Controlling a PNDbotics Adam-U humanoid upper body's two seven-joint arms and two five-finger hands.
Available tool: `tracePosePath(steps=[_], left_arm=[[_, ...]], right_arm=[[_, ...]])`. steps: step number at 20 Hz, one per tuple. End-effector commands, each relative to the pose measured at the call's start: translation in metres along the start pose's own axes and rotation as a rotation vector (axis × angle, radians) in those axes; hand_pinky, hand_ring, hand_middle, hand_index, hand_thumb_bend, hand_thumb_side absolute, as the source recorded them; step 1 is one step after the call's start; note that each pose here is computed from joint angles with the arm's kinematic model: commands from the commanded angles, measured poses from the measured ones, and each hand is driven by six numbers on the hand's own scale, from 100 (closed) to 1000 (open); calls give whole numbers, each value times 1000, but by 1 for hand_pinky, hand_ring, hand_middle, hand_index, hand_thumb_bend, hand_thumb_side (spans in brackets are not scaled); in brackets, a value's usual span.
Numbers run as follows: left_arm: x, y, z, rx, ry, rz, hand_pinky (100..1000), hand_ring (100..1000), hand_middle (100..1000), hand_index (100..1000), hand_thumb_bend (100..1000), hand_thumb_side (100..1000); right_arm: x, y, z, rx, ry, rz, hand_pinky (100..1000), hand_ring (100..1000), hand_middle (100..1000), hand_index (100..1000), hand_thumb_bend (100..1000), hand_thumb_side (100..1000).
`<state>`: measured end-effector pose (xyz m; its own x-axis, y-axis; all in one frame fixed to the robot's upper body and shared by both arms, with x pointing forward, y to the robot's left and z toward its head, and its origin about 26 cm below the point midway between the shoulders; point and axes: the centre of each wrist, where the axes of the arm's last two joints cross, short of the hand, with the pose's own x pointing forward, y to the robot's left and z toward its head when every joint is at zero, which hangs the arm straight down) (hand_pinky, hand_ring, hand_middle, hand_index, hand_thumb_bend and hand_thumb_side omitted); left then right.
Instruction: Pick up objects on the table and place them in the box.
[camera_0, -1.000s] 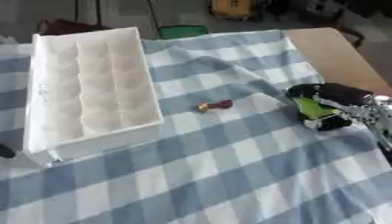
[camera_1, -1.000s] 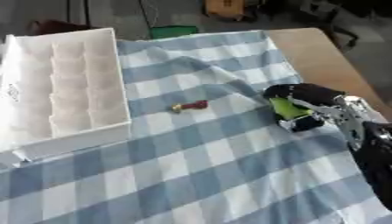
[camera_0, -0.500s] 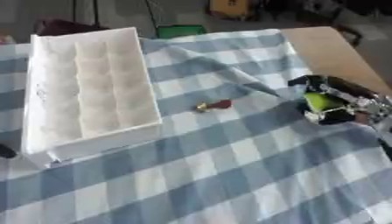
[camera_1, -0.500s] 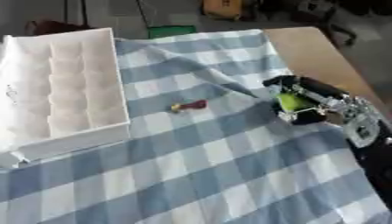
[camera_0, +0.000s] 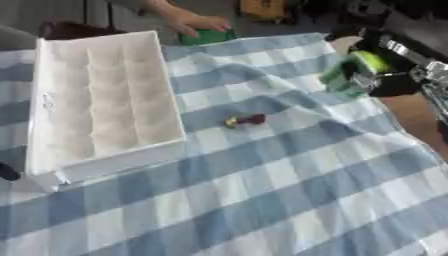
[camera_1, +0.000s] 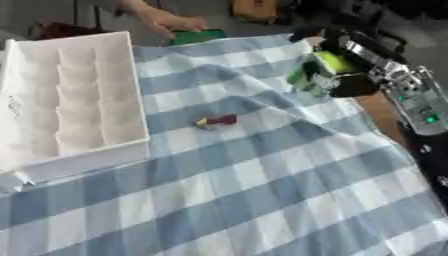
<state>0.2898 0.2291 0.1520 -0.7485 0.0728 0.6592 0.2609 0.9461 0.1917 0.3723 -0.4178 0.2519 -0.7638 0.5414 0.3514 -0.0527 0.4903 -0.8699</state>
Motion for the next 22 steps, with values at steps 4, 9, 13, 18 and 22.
tracePosePath(steps=[4, 9, 13, 18, 22], left_arm=[[6, 0, -4, -19, -15, -4, 472, 1000, 990, 817, 218, 759], [6, -2, -6, -28, -23, 9, 472, 1000, 990, 818, 218, 755], [7, -4, -10, -35, -36, 27, 473, 1000, 988, 819, 220, 746], [8, -6, -16, -49, -51, 61, 476, 1000, 986, 819, 228, 735], [10, -8, -21, -62, -56, 89, 477, 1000, 985, 820, 234, 731]], right_arm=[[30, -27, -36, 56, -140, 35, 137, 456, 863, 963, 100, 316], [38, -34, -67, 67, -202, 10, 132, 452, 862, 962, 100, 342], [42, -37, -87, 77, -233, -11, 129, 450, 861, 962, 100, 358], [46, -36, -115, 89, -269, -43, 127, 448, 861, 961, 100, 366], [48, -27, -134, 113, -294, -42, 127, 448, 861, 960, 100, 358]])
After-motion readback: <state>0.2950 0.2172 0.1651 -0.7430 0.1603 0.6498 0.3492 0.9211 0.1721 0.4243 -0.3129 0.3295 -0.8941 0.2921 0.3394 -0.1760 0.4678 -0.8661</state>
